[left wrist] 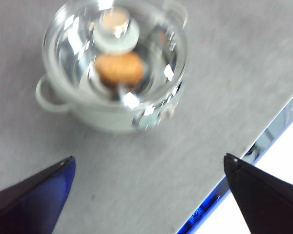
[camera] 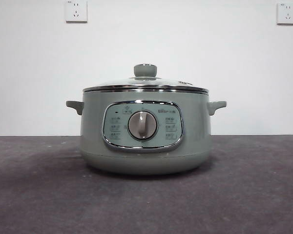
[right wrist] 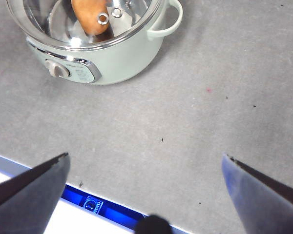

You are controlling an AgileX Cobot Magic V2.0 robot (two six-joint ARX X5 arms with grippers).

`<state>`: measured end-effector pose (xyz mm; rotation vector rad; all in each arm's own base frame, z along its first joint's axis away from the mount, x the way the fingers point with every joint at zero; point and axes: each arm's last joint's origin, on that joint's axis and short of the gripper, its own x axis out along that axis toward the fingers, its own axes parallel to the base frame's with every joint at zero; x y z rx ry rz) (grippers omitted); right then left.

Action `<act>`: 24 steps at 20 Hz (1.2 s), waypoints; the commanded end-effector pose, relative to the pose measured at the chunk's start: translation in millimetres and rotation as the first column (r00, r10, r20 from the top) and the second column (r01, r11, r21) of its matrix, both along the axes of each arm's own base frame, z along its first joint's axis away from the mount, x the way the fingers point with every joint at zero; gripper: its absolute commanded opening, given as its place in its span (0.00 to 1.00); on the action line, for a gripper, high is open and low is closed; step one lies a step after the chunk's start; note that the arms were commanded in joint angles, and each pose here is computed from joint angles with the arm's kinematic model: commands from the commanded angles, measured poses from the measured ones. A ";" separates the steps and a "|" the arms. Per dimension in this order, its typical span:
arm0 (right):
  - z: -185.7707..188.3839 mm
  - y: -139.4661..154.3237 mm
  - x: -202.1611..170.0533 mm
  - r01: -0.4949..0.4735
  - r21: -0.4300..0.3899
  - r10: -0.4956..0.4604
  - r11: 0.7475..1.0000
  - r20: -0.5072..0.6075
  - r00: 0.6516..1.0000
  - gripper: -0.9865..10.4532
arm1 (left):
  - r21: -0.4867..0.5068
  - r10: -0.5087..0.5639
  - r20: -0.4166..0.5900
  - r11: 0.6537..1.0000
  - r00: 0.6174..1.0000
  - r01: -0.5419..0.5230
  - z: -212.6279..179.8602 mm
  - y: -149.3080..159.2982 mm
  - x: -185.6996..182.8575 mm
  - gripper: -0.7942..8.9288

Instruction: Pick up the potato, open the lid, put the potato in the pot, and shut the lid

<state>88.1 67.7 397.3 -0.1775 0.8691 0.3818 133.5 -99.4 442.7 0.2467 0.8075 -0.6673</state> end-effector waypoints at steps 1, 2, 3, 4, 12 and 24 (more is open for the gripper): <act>-3.4 0.0 -1.2 -0.038 -0.029 0.038 0.999 -0.020 0.999 0.11 | 0.027 -0.034 0.027 0.999 0.999 0.033 -0.2 0.1 -0.7 0.09; -3.5 -0.1 -1.1 -0.043 -0.039 0.043 0.998 -0.015 0.999 0.08 | 0.042 -0.035 0.041 0.999 0.999 0.033 -0.2 0.3 -0.4 0.06; -3.6 0.0 -1.1 -0.045 -0.038 0.044 0.998 -0.018 0.999 0.08 | 0.042 -0.034 0.037 0.999 0.999 0.032 -0.5 -0.1 0.2 0.07; -3.6 0.1 -1.3 -0.044 -0.030 0.043 0.999 -0.023 0.999 0.09 | 0.025 -0.038 0.024 0.999 0.999 0.037 -0.5 -0.5 -0.1 0.08; -3.5 -0.1 -1.1 -0.029 -0.028 0.028 0.999 -0.021 0.999 0.09 | -0.002 -0.035 -0.017 0.999 0.999 0.035 -3.0 -4.5 4.1 0.08; -4.0 1.1 0.2 -0.029 -0.032 0.028 0.999 -0.025 0.999 0.09 | -0.199 0.094 0.402 0.980 0.911 -0.013 -55.2 60.9 -1.0 0.08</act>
